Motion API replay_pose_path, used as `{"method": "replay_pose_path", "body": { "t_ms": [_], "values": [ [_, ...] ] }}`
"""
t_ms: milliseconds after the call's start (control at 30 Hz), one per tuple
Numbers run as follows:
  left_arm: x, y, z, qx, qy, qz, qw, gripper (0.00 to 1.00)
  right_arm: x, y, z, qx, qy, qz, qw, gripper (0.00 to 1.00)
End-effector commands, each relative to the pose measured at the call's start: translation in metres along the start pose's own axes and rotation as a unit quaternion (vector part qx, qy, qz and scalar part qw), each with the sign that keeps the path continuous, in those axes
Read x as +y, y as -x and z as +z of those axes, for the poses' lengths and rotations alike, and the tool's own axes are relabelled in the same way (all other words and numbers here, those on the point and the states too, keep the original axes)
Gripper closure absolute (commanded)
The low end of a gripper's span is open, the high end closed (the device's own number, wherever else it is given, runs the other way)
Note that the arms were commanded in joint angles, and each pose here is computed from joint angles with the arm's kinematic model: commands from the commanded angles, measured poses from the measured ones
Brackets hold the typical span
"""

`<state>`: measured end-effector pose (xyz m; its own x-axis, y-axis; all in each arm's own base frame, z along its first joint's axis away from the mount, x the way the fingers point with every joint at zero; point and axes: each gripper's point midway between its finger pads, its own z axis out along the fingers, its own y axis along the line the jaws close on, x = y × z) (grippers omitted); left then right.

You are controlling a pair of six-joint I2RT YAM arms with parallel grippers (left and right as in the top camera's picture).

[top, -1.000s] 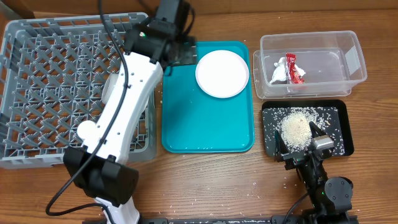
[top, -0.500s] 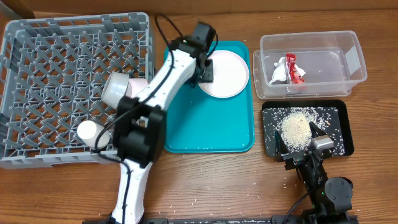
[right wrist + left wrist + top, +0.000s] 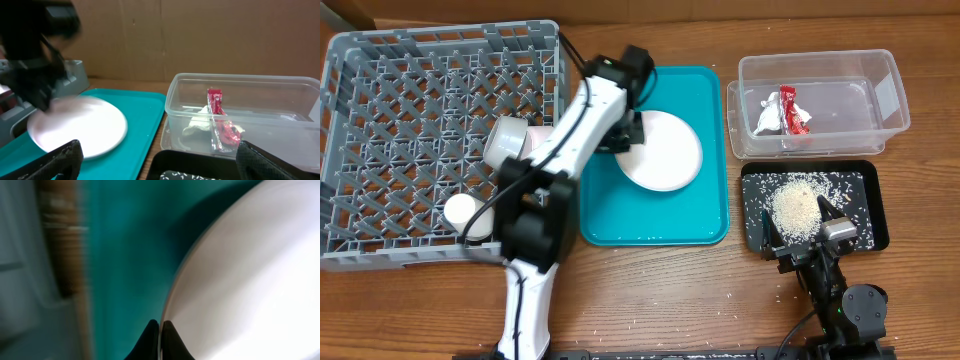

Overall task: Sort waste into correct bins and load items into the dishwasher
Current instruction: 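Reach the left gripper to the white plate and grasp its edge, then lift the white plate with the left gripper and stand it in the rack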

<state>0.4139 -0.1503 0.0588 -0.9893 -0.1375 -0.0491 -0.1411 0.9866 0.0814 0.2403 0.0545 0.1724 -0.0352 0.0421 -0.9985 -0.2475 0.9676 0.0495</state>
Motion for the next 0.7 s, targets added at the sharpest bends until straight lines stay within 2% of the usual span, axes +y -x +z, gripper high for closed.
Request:
{"method": "replay_pose_path", "body": {
  "t_ms": [0,133,167,267,533,667],
  "values": [
    [0.095,0.024,-0.137,-0.191,0.133,-0.051,0.971,0.96,-0.001,-0.001,0.0,-0.003,-0.002,-0.001,1.0,0.0],
    [0.166,0.007,-0.219,-0.275,0.281,-0.052,0.918,0.96,-0.001,-0.001,0.0,-0.003,-0.002,-0.001,1.0,0.0],
    [0.189,-0.004,-0.248,-0.293,0.337,-0.044,0.893,0.96,-0.001,-0.001,0.0,-0.003,-0.002,-0.001,1.0,0.0],
    [0.221,-0.016,-0.282,-0.312,0.409,-0.053,0.856,0.96,-0.001,-0.001,0.0,-0.003,-0.002,-0.001,1.0,0.0],
    [0.271,-0.004,-0.28,-0.302,0.454,-0.118,0.83,0.96,-0.001,-0.001,0.0,-0.003,-0.002,-0.001,1.0,0.0],
    [0.294,0.005,-0.25,-0.261,0.455,-0.133,0.841,0.96,-0.001,-0.001,0.0,-0.003,-0.002,-0.001,1.0,0.01]
  ]
}}
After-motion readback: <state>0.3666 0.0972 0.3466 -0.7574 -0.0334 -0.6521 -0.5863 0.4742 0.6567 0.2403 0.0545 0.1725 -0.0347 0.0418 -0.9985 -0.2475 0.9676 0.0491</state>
